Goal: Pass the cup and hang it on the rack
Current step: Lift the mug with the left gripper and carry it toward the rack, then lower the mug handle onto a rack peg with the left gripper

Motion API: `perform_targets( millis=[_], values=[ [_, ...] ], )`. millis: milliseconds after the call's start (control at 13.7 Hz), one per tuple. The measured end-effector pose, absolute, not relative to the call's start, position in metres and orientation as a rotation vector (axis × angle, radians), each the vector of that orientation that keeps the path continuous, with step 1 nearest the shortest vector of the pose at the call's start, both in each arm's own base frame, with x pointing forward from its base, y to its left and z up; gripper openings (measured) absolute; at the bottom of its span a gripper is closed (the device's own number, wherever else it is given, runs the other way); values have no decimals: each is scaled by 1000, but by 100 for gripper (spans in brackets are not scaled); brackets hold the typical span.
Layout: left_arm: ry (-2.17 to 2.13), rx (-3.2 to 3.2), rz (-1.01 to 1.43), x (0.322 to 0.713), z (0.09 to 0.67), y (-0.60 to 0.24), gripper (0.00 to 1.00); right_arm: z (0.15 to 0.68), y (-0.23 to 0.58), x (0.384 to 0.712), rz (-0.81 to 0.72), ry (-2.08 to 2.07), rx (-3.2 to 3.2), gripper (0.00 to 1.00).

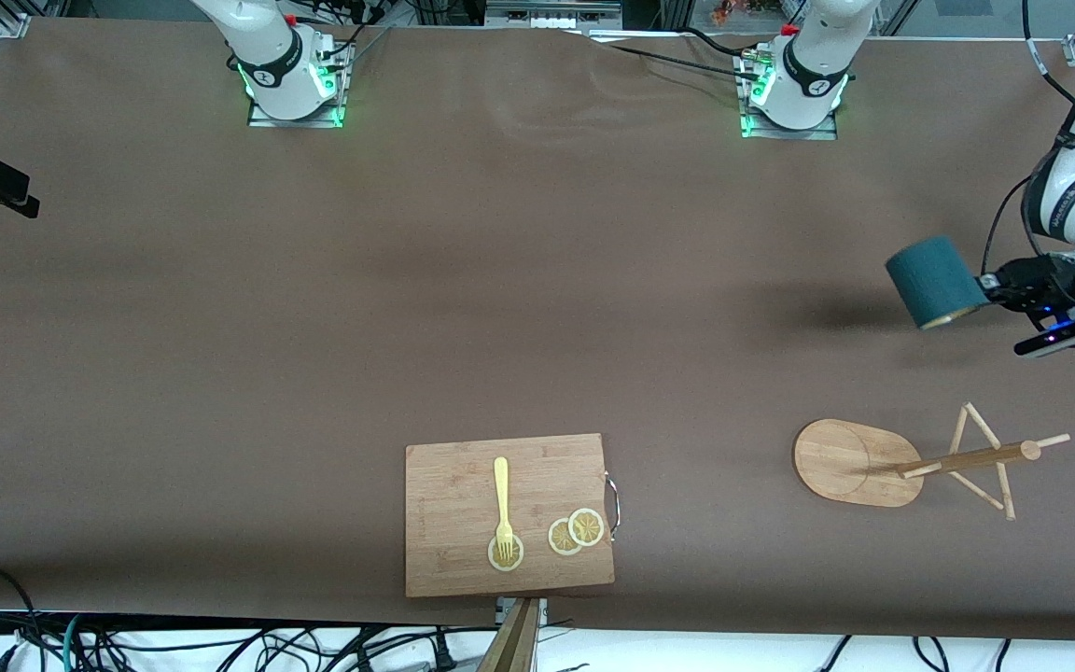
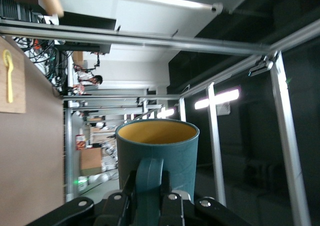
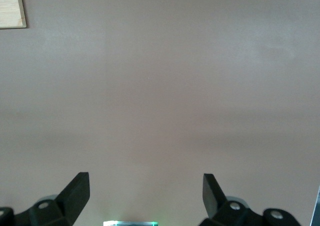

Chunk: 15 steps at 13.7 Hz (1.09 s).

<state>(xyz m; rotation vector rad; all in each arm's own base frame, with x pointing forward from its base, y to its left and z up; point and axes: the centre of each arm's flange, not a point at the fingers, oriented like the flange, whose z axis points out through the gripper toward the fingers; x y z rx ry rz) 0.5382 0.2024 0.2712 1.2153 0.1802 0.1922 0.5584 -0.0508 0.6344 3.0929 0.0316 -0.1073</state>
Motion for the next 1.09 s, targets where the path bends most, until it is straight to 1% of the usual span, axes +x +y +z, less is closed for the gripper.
perform_targets(
  millis=[146, 511, 875, 1094],
  values=[
    [285, 1195, 166, 554, 264, 207, 21, 634, -51, 558, -107, 32, 3093, 100],
    [427, 1113, 182, 582, 220, 184, 21, 634, -51, 558, -108, 32, 3093, 100],
    [425, 1102, 213, 589, 212, 197, 21, 634, -51, 558, -108, 32, 3093, 100],
    [439, 1100, 230, 586, 192, 197, 21, 634, -51, 558, -108, 32, 3093, 100]
  ],
)
